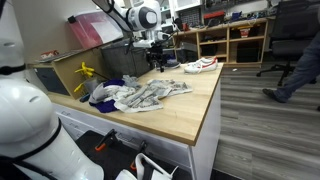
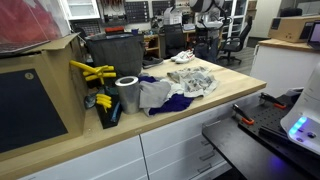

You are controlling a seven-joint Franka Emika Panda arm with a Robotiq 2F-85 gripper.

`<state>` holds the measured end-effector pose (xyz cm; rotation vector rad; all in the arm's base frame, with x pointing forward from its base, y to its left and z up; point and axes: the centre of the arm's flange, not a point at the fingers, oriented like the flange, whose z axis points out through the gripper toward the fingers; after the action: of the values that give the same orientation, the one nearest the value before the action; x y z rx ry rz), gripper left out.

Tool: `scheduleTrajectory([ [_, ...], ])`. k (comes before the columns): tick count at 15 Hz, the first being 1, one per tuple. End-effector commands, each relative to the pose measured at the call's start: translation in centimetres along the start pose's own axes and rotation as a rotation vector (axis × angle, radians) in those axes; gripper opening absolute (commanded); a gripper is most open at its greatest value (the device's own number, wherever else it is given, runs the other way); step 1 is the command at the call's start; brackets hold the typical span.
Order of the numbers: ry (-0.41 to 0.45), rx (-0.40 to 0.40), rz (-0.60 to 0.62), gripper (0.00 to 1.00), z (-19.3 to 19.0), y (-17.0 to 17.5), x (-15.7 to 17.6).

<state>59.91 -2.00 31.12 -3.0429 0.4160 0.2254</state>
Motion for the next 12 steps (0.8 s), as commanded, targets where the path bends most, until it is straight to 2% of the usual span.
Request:
scheduleTrajectory([
  [1,0.042,0.010,0.089,1.00,2.0,1.4,3.0],
  [7,0.075,0.008,0.213,1.00,3.3,4.9,6.5],
  [12,0.070,-0.014,0.250,1.00,4.9,7.6,9.1],
])
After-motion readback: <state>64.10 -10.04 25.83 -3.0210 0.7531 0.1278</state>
